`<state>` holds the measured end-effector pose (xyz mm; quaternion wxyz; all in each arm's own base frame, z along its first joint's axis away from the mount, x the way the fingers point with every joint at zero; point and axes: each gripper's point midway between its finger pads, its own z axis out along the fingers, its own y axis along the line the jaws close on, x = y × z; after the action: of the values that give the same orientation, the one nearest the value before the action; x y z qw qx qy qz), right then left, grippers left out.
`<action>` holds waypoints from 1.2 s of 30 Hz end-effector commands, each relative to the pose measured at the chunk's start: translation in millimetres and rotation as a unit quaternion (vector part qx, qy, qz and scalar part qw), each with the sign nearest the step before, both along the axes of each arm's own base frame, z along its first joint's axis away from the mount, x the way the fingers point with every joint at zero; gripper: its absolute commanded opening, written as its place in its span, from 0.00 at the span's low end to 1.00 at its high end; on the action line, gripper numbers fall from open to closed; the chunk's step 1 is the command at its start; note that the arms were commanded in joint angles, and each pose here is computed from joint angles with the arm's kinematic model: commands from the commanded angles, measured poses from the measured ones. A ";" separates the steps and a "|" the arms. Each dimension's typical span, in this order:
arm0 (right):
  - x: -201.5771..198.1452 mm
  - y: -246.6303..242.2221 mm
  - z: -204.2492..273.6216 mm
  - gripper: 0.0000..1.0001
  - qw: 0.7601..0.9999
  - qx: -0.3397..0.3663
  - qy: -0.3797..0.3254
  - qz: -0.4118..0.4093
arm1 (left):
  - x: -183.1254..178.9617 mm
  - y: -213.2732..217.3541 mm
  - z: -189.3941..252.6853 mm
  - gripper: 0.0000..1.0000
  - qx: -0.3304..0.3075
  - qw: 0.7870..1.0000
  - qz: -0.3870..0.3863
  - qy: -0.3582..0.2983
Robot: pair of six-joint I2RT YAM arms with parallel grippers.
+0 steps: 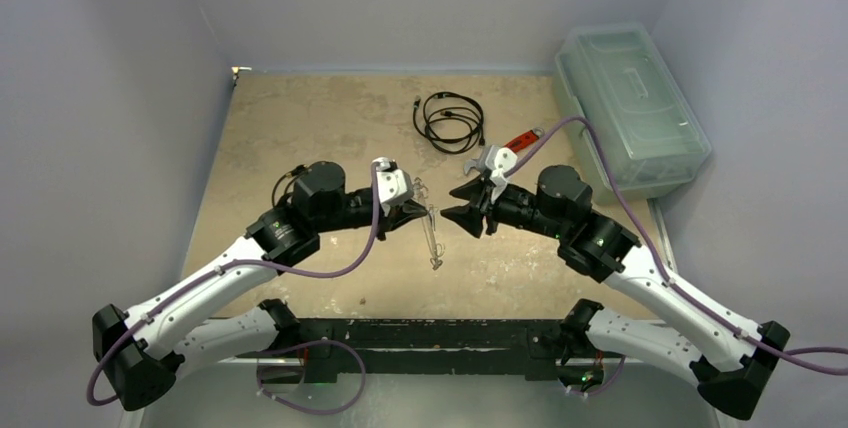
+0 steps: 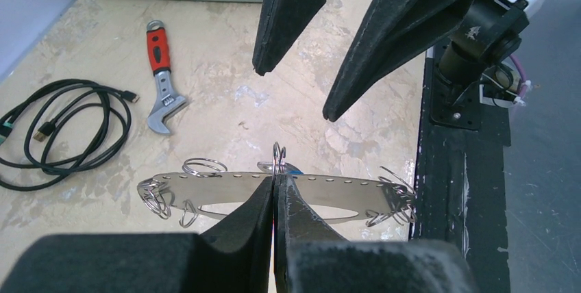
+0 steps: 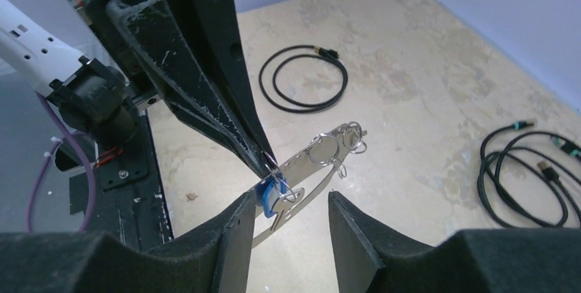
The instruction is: Put the keys on the keyring
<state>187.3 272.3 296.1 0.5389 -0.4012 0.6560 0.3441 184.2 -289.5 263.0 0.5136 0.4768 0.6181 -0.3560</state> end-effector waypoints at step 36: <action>-22.7 10.0 33.9 0.31 0.994 0.048 -0.066 0.079 | -37.9 -12.1 69.3 0.00 -0.113 0.988 -0.099 -0.042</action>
<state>165.2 286.6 304.9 0.5395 -0.4541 0.5907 0.3922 155.4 -300.4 300.2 0.5212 0.4893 0.5487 -0.4334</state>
